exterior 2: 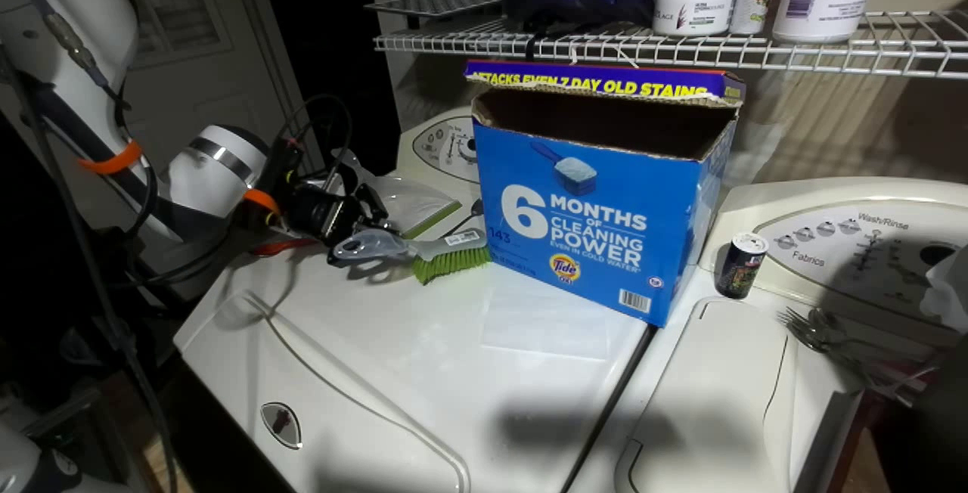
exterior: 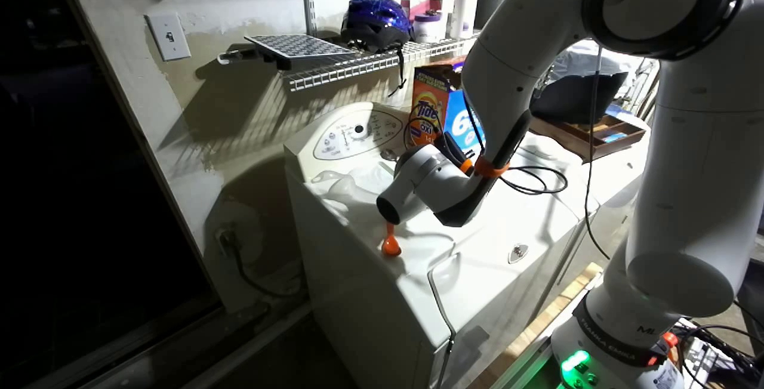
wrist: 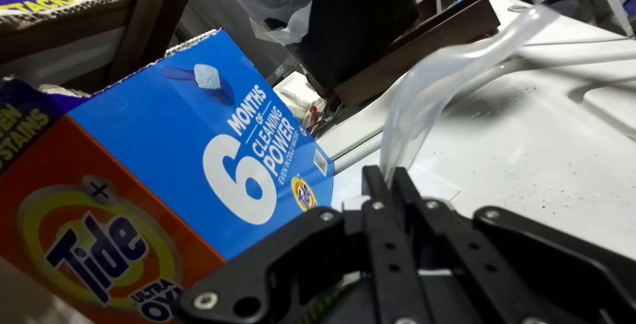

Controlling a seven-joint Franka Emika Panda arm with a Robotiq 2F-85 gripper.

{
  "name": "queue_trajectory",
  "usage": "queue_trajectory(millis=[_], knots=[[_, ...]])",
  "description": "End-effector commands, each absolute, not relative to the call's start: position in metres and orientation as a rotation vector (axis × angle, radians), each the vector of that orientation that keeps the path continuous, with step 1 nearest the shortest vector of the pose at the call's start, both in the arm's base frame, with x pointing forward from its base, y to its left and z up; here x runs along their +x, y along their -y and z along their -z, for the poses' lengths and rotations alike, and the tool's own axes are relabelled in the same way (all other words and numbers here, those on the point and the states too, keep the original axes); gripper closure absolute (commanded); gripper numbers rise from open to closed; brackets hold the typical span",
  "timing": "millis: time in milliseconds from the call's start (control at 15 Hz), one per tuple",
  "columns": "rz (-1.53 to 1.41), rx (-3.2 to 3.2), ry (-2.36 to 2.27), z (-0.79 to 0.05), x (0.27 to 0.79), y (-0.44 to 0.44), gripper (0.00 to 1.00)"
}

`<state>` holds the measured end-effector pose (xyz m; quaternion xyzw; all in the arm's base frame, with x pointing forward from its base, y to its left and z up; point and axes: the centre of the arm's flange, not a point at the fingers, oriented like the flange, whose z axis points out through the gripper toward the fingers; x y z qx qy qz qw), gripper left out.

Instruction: Turn the hand broom over and make it stand on its bristles

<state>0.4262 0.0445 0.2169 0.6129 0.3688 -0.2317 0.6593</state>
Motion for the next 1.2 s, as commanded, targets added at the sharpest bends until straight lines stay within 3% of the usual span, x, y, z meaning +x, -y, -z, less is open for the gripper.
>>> queue_trajectory(millis=[0,1133], knots=[[0.492,1.312,-0.889,-0.217,0.42,-0.06,0.98],[0.509,1.176,-0.933,-0.193,0.404,-0.041,0.98]])
